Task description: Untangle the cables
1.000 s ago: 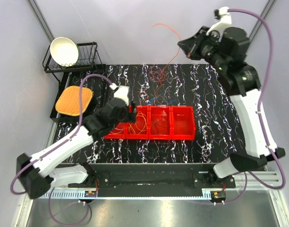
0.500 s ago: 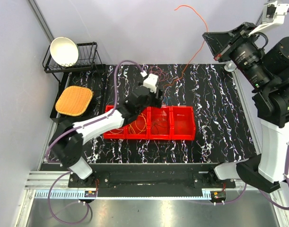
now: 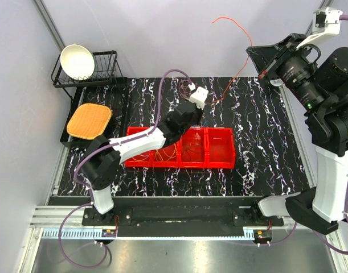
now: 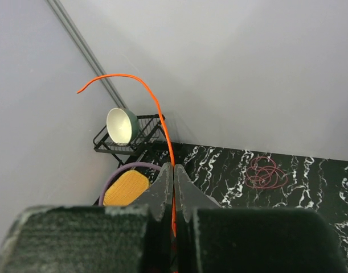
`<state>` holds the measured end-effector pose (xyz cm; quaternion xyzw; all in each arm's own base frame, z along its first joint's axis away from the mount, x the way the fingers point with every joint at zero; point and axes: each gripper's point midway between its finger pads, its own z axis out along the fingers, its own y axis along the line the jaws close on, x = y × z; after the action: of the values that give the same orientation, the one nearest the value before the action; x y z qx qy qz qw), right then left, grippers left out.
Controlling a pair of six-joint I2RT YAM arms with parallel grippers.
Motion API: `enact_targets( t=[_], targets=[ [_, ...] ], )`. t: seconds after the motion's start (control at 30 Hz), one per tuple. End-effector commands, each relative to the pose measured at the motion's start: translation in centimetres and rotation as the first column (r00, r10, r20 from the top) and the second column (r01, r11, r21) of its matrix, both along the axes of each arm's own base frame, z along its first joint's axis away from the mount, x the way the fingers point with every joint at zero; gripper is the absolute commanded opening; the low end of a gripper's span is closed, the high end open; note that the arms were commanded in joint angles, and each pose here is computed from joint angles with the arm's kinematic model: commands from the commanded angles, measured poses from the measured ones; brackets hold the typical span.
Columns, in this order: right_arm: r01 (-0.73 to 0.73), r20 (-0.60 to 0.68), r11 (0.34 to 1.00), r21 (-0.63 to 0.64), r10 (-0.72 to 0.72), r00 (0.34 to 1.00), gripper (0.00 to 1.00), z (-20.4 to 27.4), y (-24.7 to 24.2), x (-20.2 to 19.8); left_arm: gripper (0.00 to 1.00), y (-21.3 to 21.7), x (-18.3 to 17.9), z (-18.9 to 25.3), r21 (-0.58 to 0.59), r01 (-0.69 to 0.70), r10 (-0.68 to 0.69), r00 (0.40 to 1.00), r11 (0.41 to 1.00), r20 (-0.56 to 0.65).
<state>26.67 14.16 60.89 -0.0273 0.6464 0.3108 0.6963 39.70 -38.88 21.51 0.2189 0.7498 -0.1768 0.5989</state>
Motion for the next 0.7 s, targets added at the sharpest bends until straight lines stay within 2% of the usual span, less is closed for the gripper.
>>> enact_targets(
  t=[0.0,0.1,0.2,0.23,0.4,0.43,0.5,0.53,0.67],
  targets=[
    [0.057,-0.001,0.998,-0.032,-0.057,0.998,0.0,-0.5,-1.0,0.2,0.0,0.0,0.7,4.4,-0.02,-0.066,0.067,0.997,0.998,0.044],
    [0.104,-0.033,0.993,-0.046,-0.106,0.994,0.0,-1.8,-1.5,1.3,0.0,0.1,0.1,7.2,0.003,-0.064,0.064,0.995,0.998,0.079],
    [0.14,-0.072,0.989,-0.058,-0.144,0.987,0.0,-3.2,-1.7,2.6,0.0,0.7,-0.5,11.8,-0.009,-0.06,0.06,0.988,0.998,0.142],
    [0.146,-0.084,0.987,-0.061,-0.151,0.985,0.0,-3.6,-1.6,2.9,0.0,0.9,-0.8,15.0,-0.049,-0.052,0.06,0.983,0.997,0.176],
    [0.209,-0.104,0.976,-0.059,-0.214,0.971,0.0,-4.2,-2.3,4.2,0.0,0.8,-3.1,23.2,-0.13,0.022,0.012,0.967,0.991,0.256],
    [0.218,-0.112,0.974,-0.063,-0.224,0.968,0.0,-4.6,-2.4,4.4,0.0,0.9,-3.5,25.9,-0.144,0.036,0.01,0.952,0.989,0.307],
    [0.231,-0.12,0.971,-0.064,-0.237,0.964,0.0,-5.0,-2.5,4.7,0.0,0.6,-4.1,28.0,-0.137,0.039,0.012,0.935,0.99,0.353],
    [0.234,-0.135,0.97,-0.07,-0.241,0.961,0.0,-5.6,-2.5,5.0,0.0,1.1,-4.6,30.8,-0.145,0.04,0.022,0.913,0.989,0.407],
    [0.258,-0.163,0.963,-0.075,-0.267,0.95,0.0,-6.9,-2.7,5.4,0.0,1.5,-4.9,34.6,-0.168,0.024,0.06,0.877,0.985,0.477]
  ],
)
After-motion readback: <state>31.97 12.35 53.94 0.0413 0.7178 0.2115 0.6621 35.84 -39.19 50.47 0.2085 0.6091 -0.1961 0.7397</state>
